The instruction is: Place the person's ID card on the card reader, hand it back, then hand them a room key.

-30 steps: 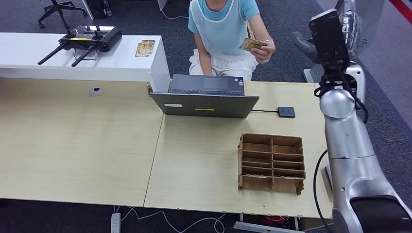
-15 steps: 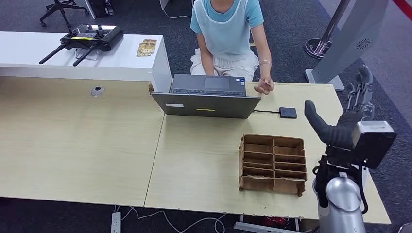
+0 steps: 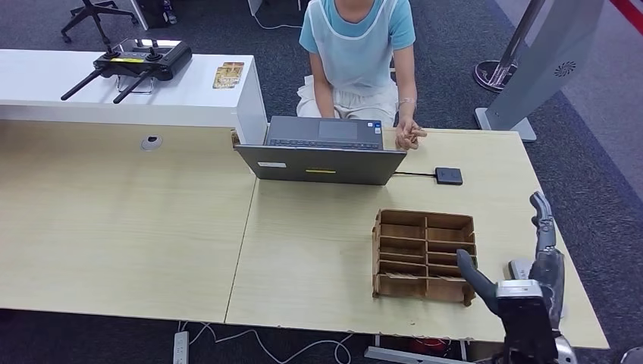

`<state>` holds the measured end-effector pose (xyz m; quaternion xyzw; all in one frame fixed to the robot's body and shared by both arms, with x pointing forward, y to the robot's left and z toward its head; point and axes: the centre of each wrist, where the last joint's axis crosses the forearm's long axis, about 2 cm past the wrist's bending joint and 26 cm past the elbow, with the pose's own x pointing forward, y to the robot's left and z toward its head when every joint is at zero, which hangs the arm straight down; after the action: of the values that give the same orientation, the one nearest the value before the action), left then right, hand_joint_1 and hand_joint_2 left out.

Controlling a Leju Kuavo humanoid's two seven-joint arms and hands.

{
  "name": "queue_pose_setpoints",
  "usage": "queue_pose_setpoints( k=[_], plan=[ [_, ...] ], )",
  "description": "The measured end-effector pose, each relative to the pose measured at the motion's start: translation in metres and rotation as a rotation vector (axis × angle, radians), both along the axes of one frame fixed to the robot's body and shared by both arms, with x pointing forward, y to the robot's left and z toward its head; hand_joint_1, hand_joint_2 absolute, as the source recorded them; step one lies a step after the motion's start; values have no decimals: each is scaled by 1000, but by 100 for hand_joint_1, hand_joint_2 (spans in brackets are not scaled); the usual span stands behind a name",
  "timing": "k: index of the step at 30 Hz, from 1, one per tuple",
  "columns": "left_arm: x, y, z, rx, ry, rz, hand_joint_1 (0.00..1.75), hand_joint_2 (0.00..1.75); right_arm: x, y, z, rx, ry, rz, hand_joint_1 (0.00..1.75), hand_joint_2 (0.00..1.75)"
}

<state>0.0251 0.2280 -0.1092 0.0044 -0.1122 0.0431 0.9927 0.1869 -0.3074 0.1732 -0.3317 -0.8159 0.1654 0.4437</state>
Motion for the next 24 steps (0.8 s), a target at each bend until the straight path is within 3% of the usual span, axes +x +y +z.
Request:
queue_pose_setpoints(
  k=[9,24],
  plan=[
    [0,5,-1,-2,12,-16,0,0,-23,-7,-13,-378,126,-247,0,175],
    [0,10,-1,0,27,-17,0,0,-40,-16,-30,-603,362,-184,0,175]
  ],
)
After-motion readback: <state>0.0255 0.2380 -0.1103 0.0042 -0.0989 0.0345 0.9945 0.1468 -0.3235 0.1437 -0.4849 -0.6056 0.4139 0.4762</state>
